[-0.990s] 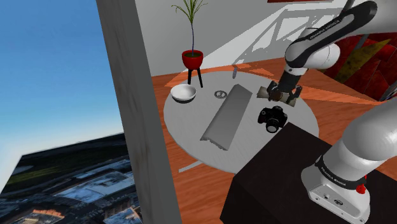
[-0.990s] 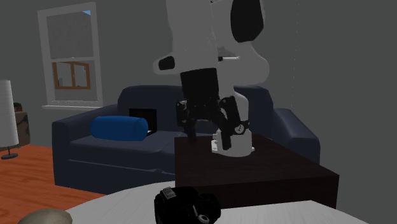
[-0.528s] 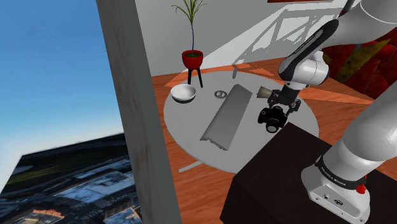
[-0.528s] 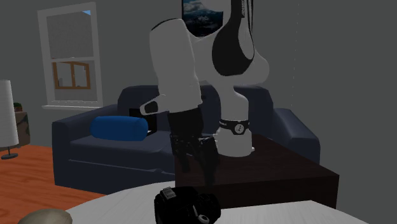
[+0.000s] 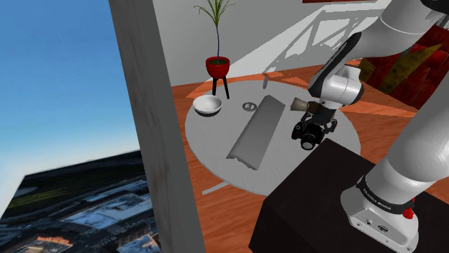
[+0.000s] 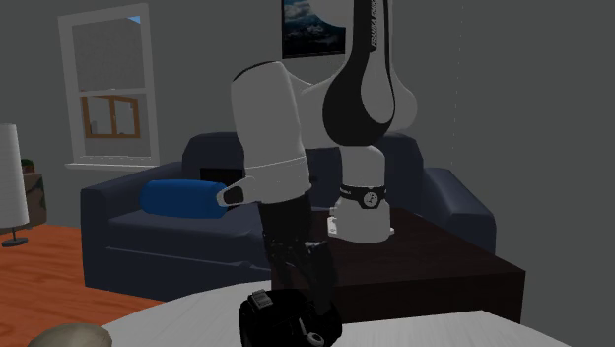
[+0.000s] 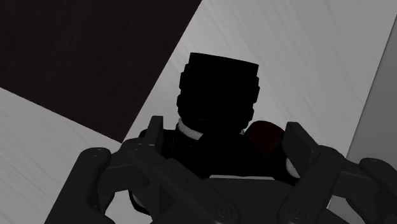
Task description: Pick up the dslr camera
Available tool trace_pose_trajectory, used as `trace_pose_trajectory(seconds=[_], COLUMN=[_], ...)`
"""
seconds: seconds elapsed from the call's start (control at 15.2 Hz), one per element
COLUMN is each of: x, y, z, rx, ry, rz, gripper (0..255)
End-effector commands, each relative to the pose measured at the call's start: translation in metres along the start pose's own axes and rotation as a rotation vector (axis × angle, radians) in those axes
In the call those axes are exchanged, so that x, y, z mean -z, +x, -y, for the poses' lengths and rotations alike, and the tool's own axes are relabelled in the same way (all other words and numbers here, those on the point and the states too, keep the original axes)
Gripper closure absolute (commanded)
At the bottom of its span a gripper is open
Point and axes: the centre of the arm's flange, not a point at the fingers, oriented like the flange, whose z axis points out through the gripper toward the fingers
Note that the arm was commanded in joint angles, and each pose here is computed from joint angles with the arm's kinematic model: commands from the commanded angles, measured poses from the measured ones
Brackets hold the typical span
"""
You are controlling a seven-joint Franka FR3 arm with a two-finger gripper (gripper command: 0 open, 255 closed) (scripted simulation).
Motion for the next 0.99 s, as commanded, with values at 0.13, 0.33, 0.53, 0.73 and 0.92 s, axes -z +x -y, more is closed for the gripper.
trace_pose_trajectory(seconds=[0.13,0.33,0.53,0.73,0.92], x=[-0.002,-0.002,-0.002,0.008,0.024], y=[0.001,0.0,0.0,-0.001,-0.004], z=[0.0,0.0,0.0,0.001,0.003], rx=[0.0,0.0,0.0,0.0,0.0], ry=[0.0,0.0,0.0,0.0,0.0], rz=[0.0,0.0,0.0,0.0,0.0], gripper=[255,255,255,255,255])
